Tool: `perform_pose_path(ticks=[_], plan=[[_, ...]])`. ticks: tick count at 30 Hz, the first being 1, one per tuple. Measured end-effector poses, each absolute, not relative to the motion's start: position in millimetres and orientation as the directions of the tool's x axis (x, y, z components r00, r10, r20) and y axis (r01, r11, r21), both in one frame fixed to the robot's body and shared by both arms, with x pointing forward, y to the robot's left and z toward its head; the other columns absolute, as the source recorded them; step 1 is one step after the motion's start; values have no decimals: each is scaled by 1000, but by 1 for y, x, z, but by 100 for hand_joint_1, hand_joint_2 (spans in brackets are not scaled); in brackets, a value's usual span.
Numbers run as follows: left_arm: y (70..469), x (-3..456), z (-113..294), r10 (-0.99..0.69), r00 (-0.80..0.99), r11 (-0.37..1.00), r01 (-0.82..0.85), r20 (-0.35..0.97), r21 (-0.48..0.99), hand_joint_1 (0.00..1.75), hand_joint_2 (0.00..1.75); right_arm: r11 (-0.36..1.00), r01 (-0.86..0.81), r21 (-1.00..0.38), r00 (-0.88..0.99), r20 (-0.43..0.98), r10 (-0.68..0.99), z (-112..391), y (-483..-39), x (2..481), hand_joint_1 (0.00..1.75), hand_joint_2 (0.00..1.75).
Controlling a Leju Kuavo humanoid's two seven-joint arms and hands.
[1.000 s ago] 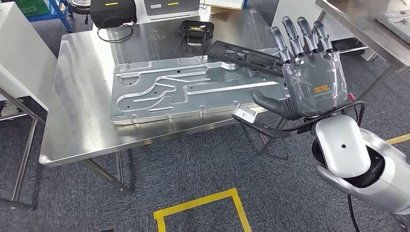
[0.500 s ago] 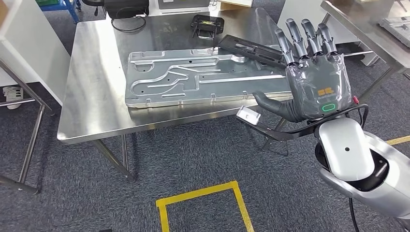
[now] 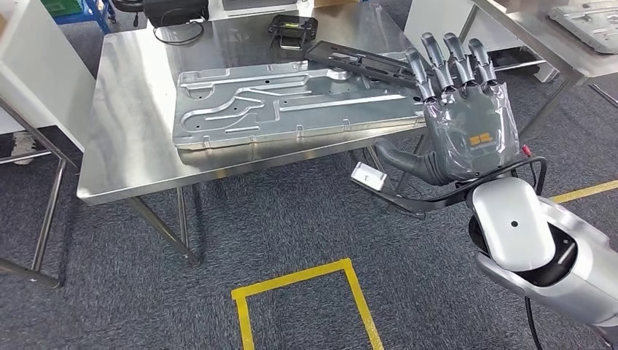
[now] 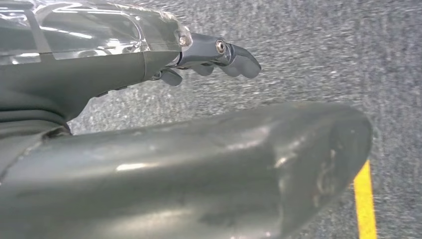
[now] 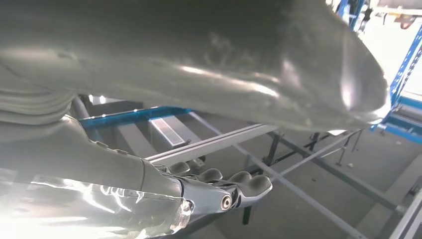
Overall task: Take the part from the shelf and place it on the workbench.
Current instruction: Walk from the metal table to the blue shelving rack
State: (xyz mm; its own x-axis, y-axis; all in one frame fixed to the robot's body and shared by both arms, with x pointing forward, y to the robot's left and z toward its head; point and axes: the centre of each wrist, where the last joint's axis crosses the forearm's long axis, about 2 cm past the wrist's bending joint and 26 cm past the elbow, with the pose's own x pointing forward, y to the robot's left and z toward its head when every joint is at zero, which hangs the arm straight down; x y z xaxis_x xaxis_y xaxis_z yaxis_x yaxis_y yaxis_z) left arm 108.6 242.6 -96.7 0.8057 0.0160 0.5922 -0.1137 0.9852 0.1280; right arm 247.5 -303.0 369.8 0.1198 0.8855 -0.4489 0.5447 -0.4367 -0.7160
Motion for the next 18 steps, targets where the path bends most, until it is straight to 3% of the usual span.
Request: perform_pose_path(ticks=[18], plan=[[238,108,-96,10,807,986,-106,590,127,0,0,-445,534,-718,120,-457,881,367,-307,242,0,0]])
